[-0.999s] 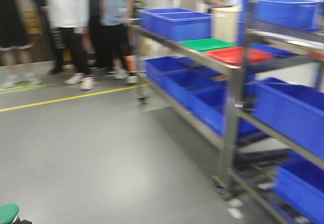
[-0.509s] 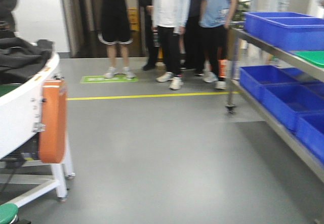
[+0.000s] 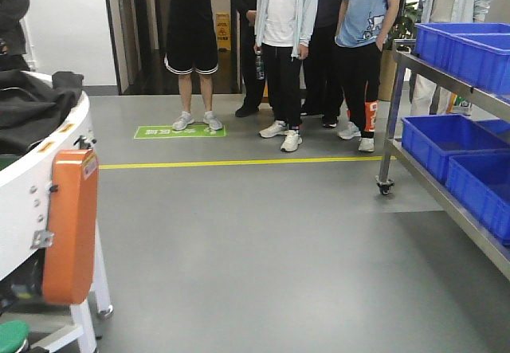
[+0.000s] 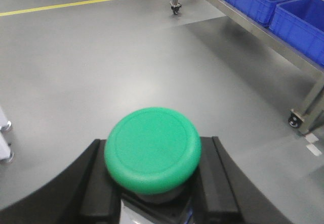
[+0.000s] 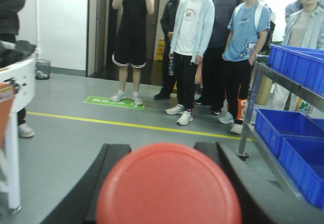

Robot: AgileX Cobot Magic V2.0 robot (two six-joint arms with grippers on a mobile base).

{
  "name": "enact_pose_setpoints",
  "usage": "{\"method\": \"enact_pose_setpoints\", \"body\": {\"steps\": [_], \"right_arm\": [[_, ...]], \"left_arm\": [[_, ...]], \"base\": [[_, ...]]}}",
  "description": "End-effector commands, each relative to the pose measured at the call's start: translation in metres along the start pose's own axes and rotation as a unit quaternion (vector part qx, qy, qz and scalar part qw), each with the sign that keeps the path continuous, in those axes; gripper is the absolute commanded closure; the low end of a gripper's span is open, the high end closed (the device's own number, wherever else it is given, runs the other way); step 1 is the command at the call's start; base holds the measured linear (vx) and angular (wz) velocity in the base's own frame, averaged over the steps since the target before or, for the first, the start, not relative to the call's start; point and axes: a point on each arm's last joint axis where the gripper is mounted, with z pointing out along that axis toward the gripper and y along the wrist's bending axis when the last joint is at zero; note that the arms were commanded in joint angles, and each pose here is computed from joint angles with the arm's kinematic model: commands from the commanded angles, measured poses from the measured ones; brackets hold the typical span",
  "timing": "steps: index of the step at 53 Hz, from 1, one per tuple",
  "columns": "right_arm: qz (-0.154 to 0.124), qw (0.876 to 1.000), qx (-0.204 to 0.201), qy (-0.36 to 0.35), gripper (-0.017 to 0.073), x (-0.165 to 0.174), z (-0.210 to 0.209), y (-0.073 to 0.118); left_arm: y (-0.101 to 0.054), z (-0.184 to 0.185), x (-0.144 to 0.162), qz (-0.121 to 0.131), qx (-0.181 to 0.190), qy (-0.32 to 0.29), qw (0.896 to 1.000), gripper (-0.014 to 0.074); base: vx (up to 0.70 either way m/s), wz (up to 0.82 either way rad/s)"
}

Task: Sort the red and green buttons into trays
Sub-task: 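Carry both buttons while the base drives to the tray station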

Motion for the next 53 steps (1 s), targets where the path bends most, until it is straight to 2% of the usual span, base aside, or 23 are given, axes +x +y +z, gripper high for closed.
{"method": "enact_pose_setpoints", "body": {"steps": [1, 53], "right_arm": [[-0.005, 0.999, -0.016, -0.029, 0.0569, -0.0126, 0.0, 0.0024], [-0.005, 0.999, -0.016, -0.029, 0.0569, -0.0126, 0.0, 0.0024]], "left_arm": [[-0.0036, -0.0048, -0.0161, -0.002, 0.015, -0.054, 0.998, 0.0594], [-0.0036, -0.004, -0.0159, -0.002, 0.014, -0.053, 0.999, 0.0594]], "base": [[0.5, -0.09], [0.59, 0.01]]}}
